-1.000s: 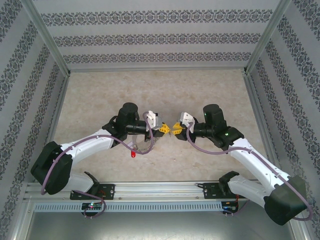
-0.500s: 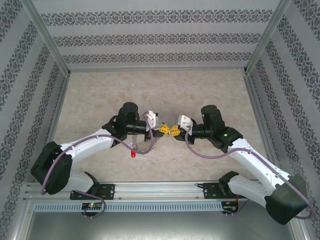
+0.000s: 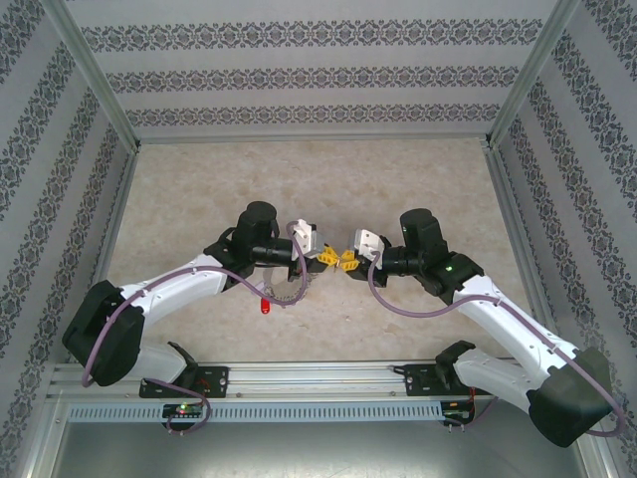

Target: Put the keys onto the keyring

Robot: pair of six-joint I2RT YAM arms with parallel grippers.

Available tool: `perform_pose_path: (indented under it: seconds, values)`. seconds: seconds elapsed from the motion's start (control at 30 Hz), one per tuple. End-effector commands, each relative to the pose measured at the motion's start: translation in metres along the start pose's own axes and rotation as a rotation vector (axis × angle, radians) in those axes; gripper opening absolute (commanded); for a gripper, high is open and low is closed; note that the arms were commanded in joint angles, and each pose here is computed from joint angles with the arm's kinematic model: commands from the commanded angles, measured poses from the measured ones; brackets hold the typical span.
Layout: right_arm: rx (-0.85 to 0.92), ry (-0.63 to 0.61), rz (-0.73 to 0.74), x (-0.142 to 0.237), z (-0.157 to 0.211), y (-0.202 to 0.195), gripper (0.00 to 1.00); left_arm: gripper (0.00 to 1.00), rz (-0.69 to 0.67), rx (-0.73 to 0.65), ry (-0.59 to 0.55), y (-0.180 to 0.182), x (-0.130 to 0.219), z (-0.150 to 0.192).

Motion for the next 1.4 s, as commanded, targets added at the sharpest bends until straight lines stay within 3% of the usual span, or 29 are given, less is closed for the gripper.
perform_pose_path:
  seconds: [0.0,0.13,0.2,0.27,0.33,0.43,0.5,0.57,0.83,1.07,1.3,1.37]
  values:
    - [0.063,-0.058,0.016,0.004,-0.018,-0.005,0.18,0.0,0.06,-0.033,0.005,-0.008,-0.008,-0.005]
    - [0.06,-0.042,0.042,0.004,-0.016,-0.007,0.19,0.0,0.049,-0.035,0.01,-0.008,-0.008,-0.003]
    - [0.057,-0.035,0.048,0.004,-0.015,-0.007,0.14,0.0,0.046,-0.037,0.009,-0.007,-0.008,-0.004]
    - [0.052,-0.035,0.046,0.005,-0.013,-0.007,0.03,0.0,0.042,-0.037,0.007,-0.007,-0.008,-0.003]
    - [0.044,-0.036,0.041,0.006,-0.012,-0.007,0.0,0.0,0.037,-0.038,0.004,-0.007,-0.008,-0.004]
    - [0.043,-0.042,0.029,0.006,-0.011,-0.006,0.0,0.0,0.032,-0.037,-0.001,-0.007,-0.008,-0.004]
    - [0.049,-0.048,0.032,0.007,-0.013,-0.006,0.14,0.0,0.034,-0.034,0.0,-0.007,-0.008,-0.004]
    - [0.057,-0.054,0.033,0.007,-0.014,-0.006,0.19,0.0,0.036,-0.032,0.002,-0.006,-0.008,-0.004]
    - [0.073,-0.05,0.046,0.009,-0.014,-0.007,0.17,0.0,0.039,-0.027,0.016,-0.005,-0.009,-0.002]
    - [0.062,-0.061,0.024,0.006,-0.014,-0.005,0.0,0.0,0.04,-0.025,0.008,-0.005,-0.01,-0.003]
    - [0.04,-0.043,0.005,0.003,-0.008,-0.002,0.0,0.0,0.035,-0.037,-0.028,-0.006,-0.009,-0.01]
    - [0.03,-0.027,0.001,0.002,-0.005,-0.001,0.11,0.0,0.032,-0.04,-0.026,-0.007,-0.008,-0.01]
Point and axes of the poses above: each hand's point on the last joint's axis, 136 mm out from that joint toward the fingers, its own x axis back along the fingers, its own y axis along the line the jaws close on, z = x × y, the point moved 7 cm from there along x, back along the fingers, and after that the axes turned 15 degrees about x, right-handed, at the moved point
